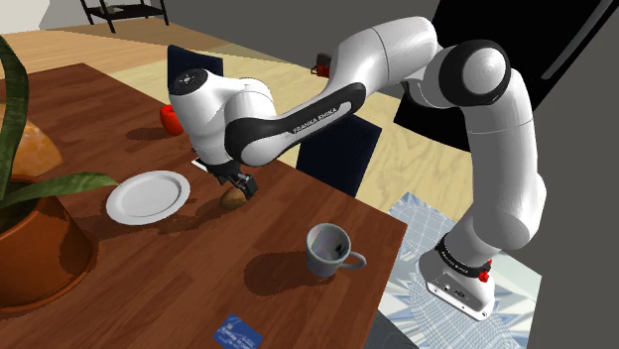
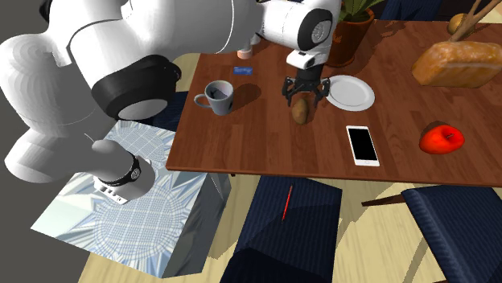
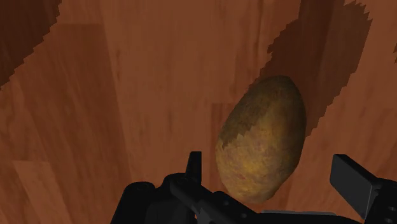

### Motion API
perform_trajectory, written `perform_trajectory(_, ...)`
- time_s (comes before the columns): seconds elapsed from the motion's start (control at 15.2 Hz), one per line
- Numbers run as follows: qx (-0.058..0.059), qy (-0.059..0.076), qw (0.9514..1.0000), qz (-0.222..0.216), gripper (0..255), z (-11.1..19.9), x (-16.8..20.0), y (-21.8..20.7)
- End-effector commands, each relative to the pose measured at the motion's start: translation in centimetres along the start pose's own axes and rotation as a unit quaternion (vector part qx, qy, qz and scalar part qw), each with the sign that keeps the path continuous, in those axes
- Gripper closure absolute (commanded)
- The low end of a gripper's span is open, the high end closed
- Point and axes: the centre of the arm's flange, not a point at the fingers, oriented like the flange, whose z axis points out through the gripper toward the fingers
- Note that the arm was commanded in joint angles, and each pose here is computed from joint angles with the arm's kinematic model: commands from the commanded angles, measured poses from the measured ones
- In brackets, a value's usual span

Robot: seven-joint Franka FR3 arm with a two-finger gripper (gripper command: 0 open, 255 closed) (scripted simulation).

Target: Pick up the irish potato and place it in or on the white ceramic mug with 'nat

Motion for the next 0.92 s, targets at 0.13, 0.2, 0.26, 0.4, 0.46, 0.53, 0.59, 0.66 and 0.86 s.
perform_trajectory(0.13, 0.000, 0.000, 1.0000, 0.001, 0, 2.2, -0.2, 0.1)
perform_trajectory(0.2, 0.000, 0.000, 1.0000, 0.001, 0, 2.5, -0.2, 0.1)
perform_trajectory(0.26, 0.000, 0.000, 1.0000, 0.001, 0, 2.5, -0.2, 0.1)
perform_trajectory(0.4, 0.000, 0.000, 1.0000, 0.001, 0, 2.5, -0.2, 0.1)
perform_trajectory(0.46, 0.000, 0.000, 1.0000, 0.001, 0, 2.5, -0.2, 0.1)
perform_trajectory(0.53, 0.000, 0.000, 1.0000, 0.001, 0, 2.5, -0.2, 0.1)
perform_trajectory(0.59, 0.000, 0.000, 1.0000, 0.001, 0, 2.5, -0.2, 0.1)
perform_trajectory(0.66, 0.000, 0.000, 1.0000, 0.001, 0, 2.5, -0.2, 0.1)
perform_trajectory(0.86, 0.000, 0.000, 1.0000, 0.001, 255, 2.5, -0.2, 0.1)
